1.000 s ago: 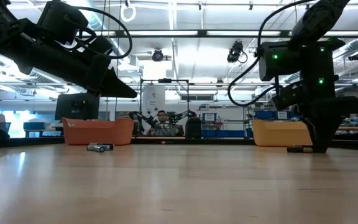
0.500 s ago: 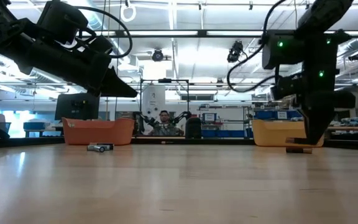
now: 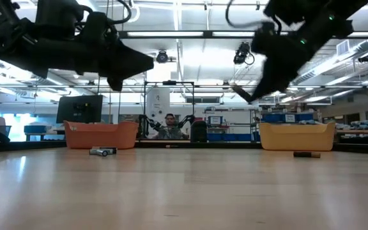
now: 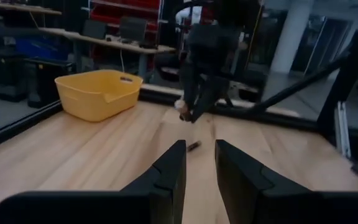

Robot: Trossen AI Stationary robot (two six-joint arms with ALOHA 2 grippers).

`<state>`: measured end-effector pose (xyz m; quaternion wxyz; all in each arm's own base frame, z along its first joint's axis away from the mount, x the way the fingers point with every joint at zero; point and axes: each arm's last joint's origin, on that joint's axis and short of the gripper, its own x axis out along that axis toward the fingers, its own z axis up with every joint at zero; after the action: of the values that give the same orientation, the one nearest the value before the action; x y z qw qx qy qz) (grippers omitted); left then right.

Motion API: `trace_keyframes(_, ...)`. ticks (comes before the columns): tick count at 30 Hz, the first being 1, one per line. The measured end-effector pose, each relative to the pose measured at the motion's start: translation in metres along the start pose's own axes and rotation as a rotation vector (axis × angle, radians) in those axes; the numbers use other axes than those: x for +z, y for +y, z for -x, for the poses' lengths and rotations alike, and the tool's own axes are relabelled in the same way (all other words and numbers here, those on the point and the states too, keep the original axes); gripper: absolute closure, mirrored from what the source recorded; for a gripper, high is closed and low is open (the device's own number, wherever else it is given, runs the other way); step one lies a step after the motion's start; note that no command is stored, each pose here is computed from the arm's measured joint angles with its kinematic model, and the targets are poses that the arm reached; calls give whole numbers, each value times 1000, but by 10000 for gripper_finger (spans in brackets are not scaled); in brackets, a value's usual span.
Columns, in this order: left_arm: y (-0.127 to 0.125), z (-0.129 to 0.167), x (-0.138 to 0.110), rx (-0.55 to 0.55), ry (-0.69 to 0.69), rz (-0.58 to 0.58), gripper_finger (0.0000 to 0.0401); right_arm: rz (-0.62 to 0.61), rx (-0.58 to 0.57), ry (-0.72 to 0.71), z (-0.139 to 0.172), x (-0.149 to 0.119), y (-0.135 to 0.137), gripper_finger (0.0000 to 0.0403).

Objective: Sort batteries
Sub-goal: Put the big copper and black battery into the blue bin

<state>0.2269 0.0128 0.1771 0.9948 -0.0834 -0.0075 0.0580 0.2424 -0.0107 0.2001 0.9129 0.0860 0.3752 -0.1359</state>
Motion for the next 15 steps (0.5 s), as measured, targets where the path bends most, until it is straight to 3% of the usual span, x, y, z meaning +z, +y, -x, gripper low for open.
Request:
trace_keyframes(7, -7, -23, -1, -35, -11, -29, 304, 34, 15, -385, -1, 33, 18, 351)
trace_keyframes(15, -18, -55, 9, -62, -58, -30, 253, 110, 51, -457, -20, 33, 36, 351)
